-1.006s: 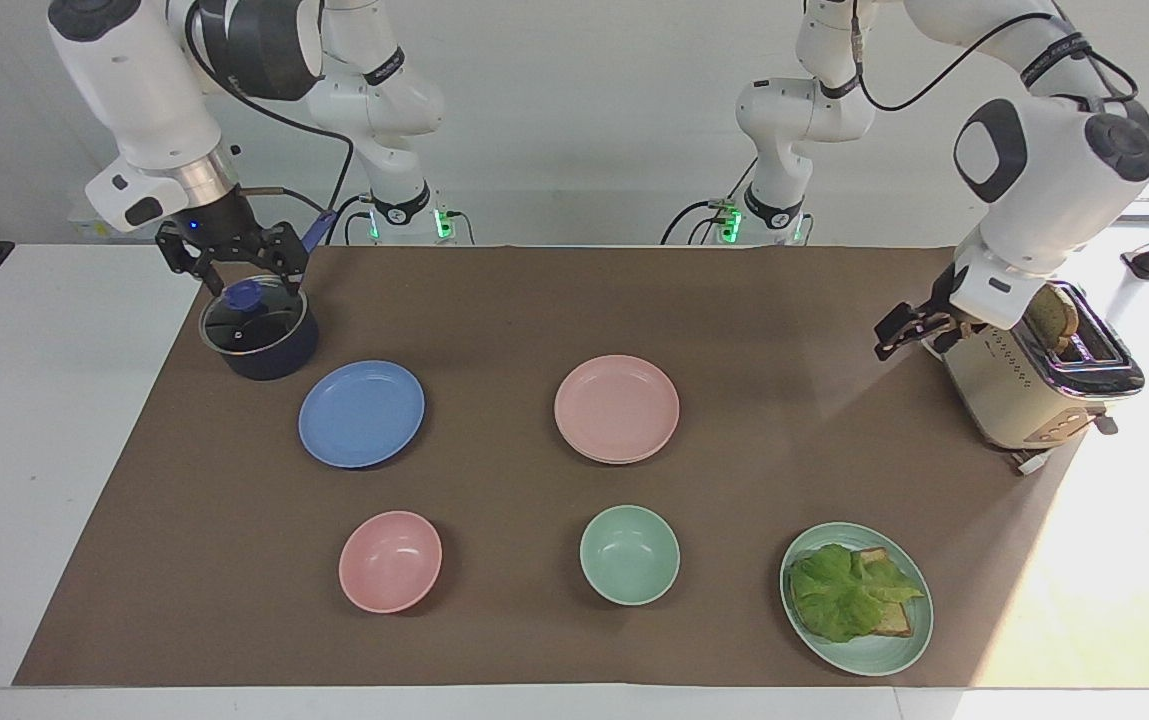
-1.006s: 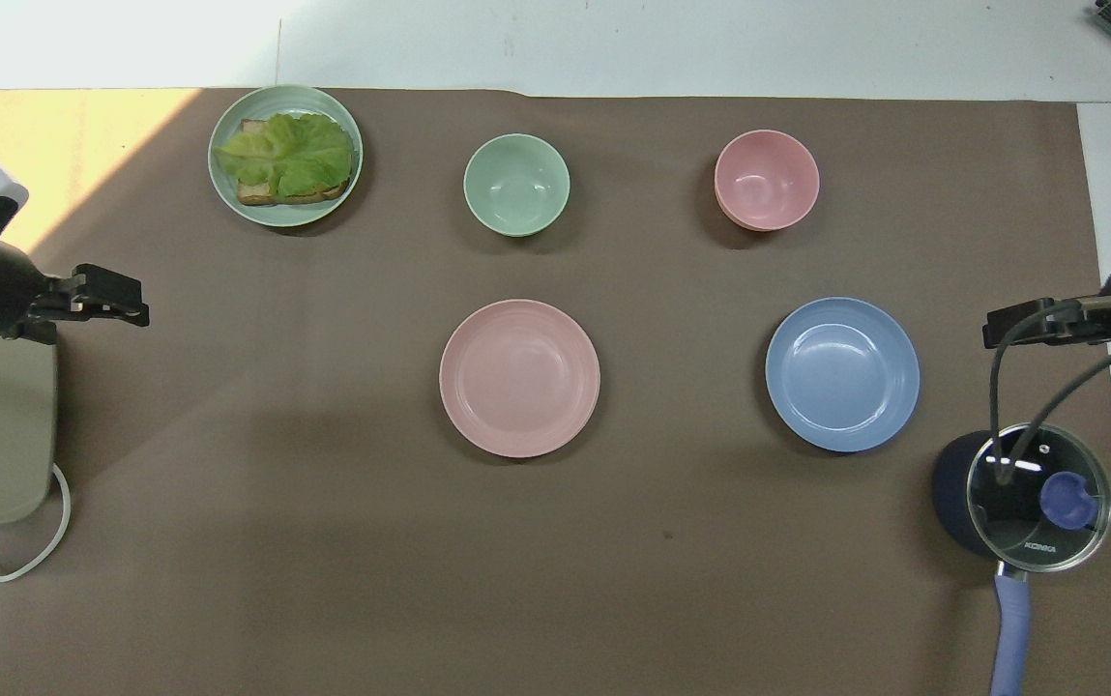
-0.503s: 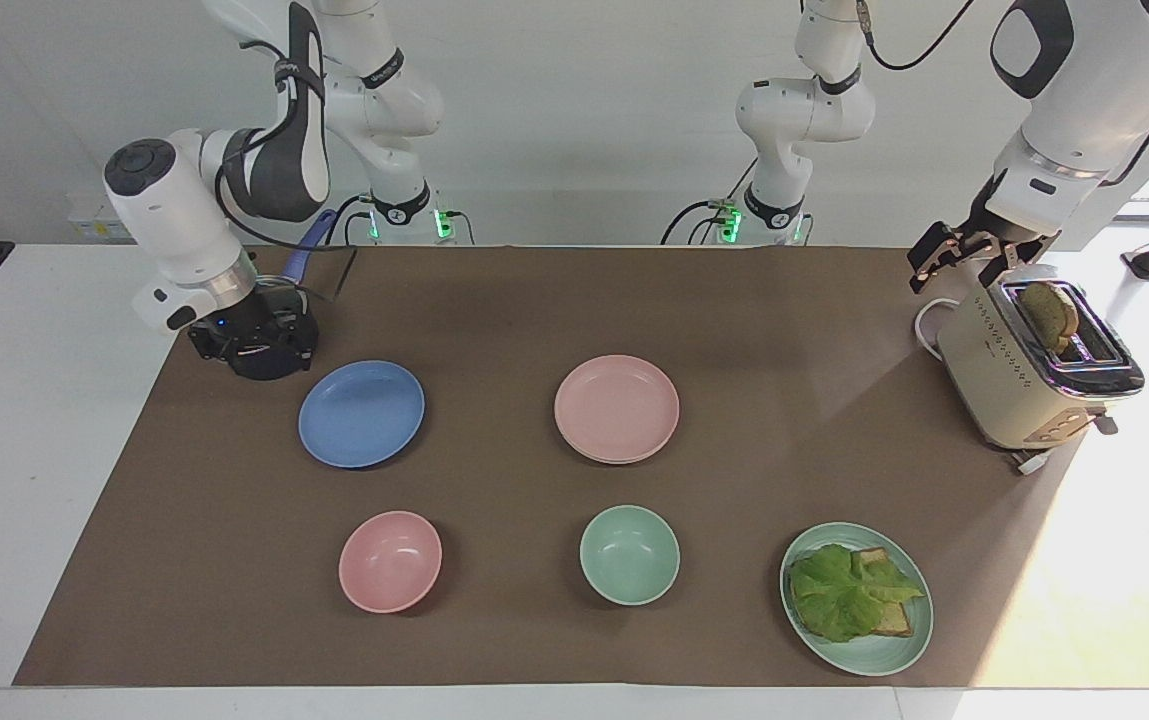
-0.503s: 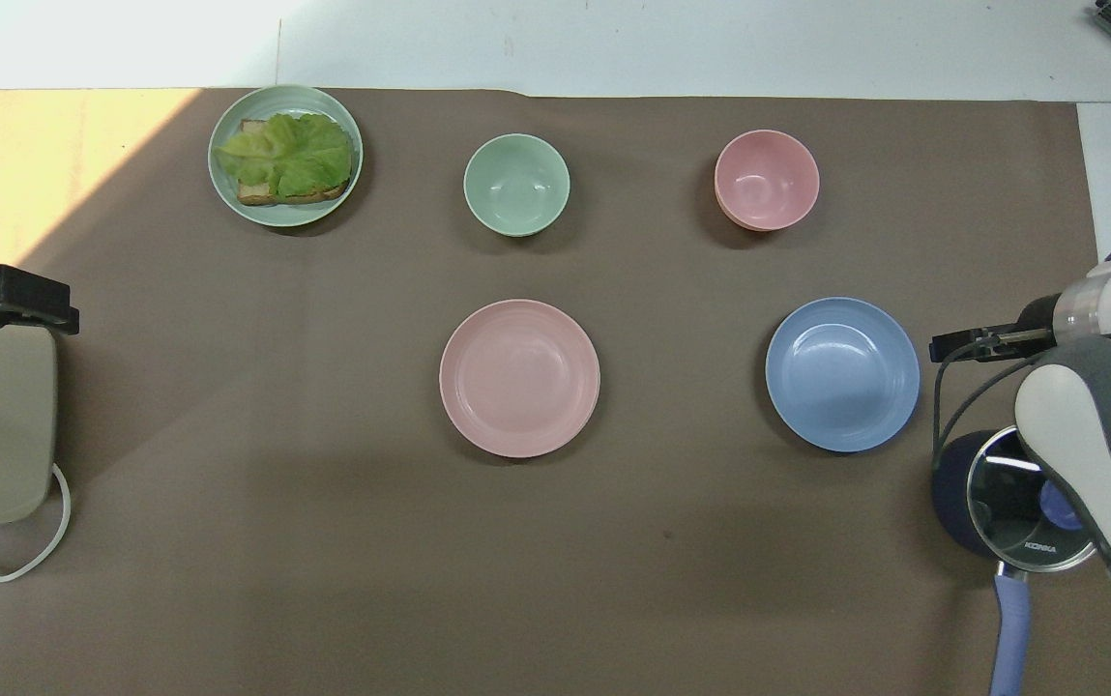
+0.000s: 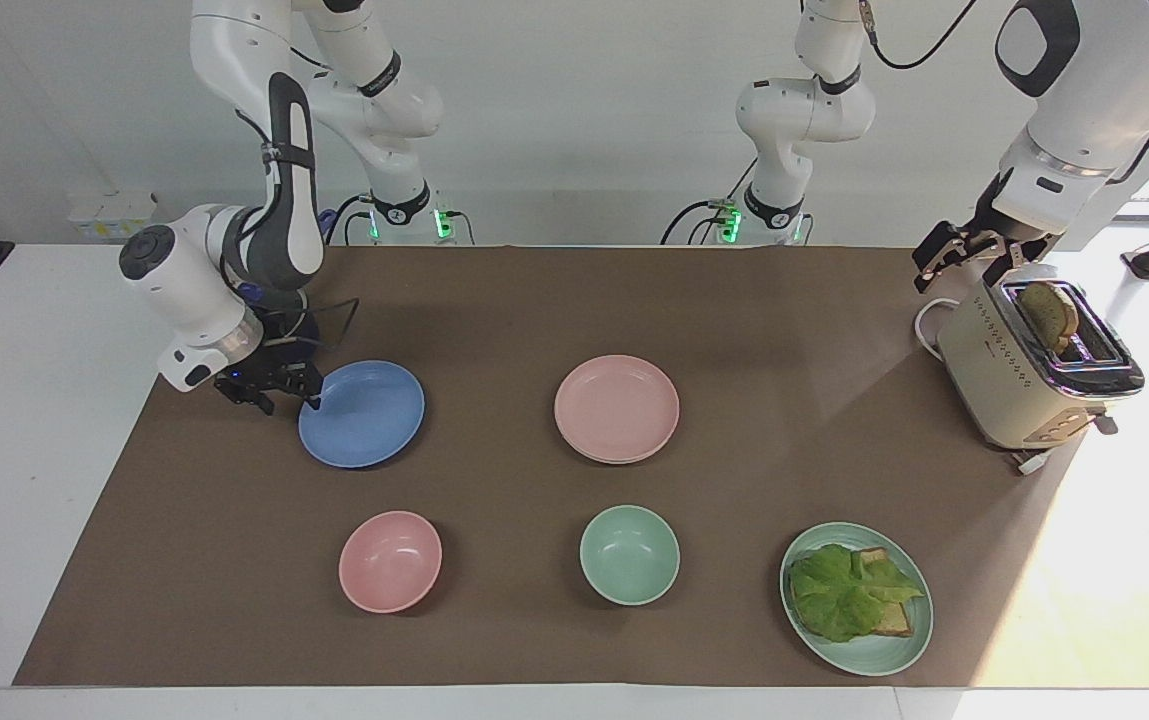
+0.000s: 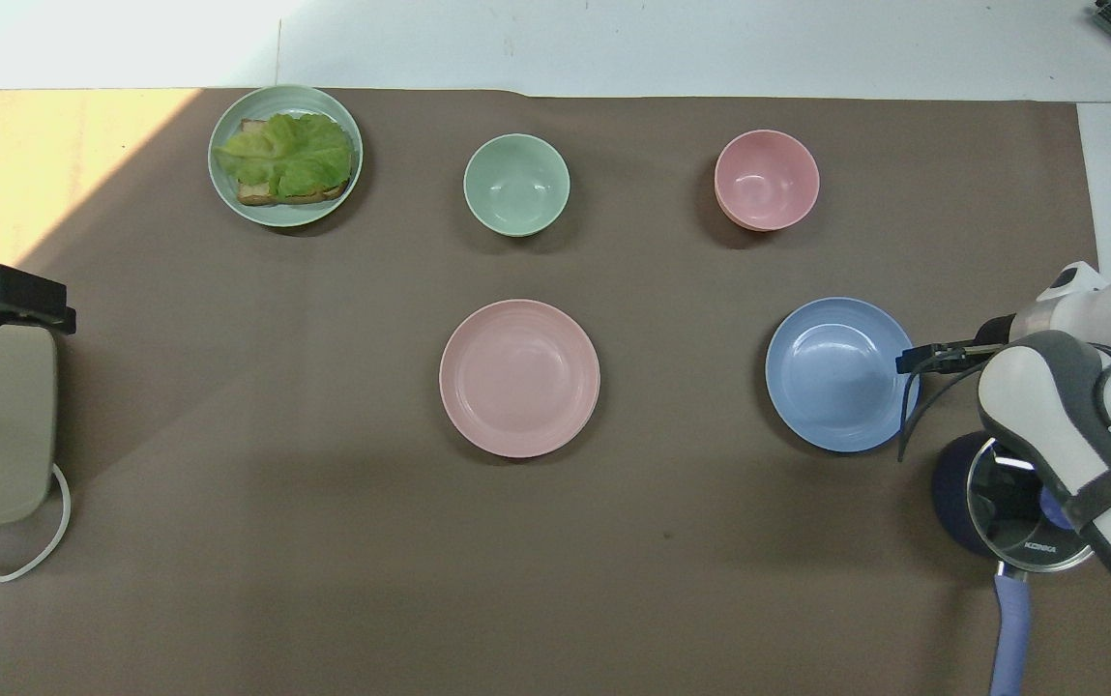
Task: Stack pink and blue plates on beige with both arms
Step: 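Reach the right gripper to the blue plate rim and grasp it, then carry the blue plate with the right gripper onto the pink plate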
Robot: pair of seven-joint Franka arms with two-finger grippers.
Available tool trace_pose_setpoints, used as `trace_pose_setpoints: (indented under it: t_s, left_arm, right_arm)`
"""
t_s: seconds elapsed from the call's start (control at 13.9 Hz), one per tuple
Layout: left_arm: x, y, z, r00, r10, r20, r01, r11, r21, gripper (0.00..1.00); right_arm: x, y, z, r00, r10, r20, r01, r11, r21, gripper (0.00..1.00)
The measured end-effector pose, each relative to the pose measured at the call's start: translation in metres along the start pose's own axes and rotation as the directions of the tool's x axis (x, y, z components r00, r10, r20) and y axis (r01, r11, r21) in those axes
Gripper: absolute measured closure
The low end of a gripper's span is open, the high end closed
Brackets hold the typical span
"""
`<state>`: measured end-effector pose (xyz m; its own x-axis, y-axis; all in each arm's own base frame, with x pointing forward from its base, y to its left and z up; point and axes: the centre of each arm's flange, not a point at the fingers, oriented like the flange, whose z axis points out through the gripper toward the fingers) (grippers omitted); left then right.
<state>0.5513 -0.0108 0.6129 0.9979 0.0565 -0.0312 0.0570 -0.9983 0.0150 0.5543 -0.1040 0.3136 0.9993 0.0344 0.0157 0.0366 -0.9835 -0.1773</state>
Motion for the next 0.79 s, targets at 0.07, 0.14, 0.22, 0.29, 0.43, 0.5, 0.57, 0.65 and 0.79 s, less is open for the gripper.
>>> trace_pose_setpoints:
  t_s: [0.07, 0.14, 0.22, 0.29, 0.43, 0.5, 0.57, 0.65, 0.79]
  left_arm:
    - [0.000, 0.000, 0.000, 1.000, 0.000, 0.000, 0.000, 1.000, 0.000, 0.00]
    - [0.000, 0.000, 0.000, 1.000, 0.000, 0.000, 0.000, 1.000, 0.000, 0.00]
    - [0.000, 0.000, 0.000, 1.000, -0.001, 0.000, 0.001, 1.000, 0.000, 0.00]
    - [0.000, 0.000, 0.000, 1.000, -0.001, 0.000, 0.001, 1.000, 0.000, 0.00]
    - [0.000, 0.000, 0.000, 1.000, -0.001, 0.000, 0.001, 1.000, 0.000, 0.00]
    - [0.000, 0.000, 0.000, 1.000, -0.001, 0.000, 0.001, 1.000, 0.000, 0.00]
    - [0.000, 0.000, 0.000, 1.000, -0.001, 0.000, 0.001, 1.000, 0.000, 0.00]
    - [0.000, 0.000, 0.000, 1.000, -0.001, 0.000, 0.001, 1.000, 0.000, 0.00]
    - [0.000, 0.000, 0.000, 1.000, -0.001, 0.000, 0.001, 1.000, 0.000, 0.00]
  right_arm:
    - [-0.001, 0.003, 0.007, 1.000, 0.000, 0.001, 0.000, 1.000, 0.021, 0.35]
    - [-0.001, 0.005, 0.010, 1.000, 0.000, 0.003, 0.000, 1.000, 0.029, 0.36]
    - [-0.001, 0.005, 0.011, 1.000, 0.001, 0.004, -0.001, 1.000, 0.030, 0.44]
    - [-0.001, 0.005, 0.011, 1.000, 0.002, 0.003, -0.002, 1.000, 0.031, 0.57]
    - [0.000, 0.004, 0.011, 1.000, 0.020, -0.005, -0.020, 0.999, 0.050, 0.82]
    - [0.000, 0.004, 0.011, 1.000, 0.028, -0.007, -0.027, 0.998, 0.059, 0.92]
    - [0.000, 0.003, 0.010, 1.000, 0.031, -0.008, -0.030, 0.998, 0.064, 0.96]
    - [0.001, 0.002, 0.008, 1.000, 0.030, -0.007, -0.029, 0.997, 0.067, 0.96]
    - [0.002, -0.004, -0.002, 1.000, 0.019, -0.007, -0.019, 0.997, 0.075, 0.96]
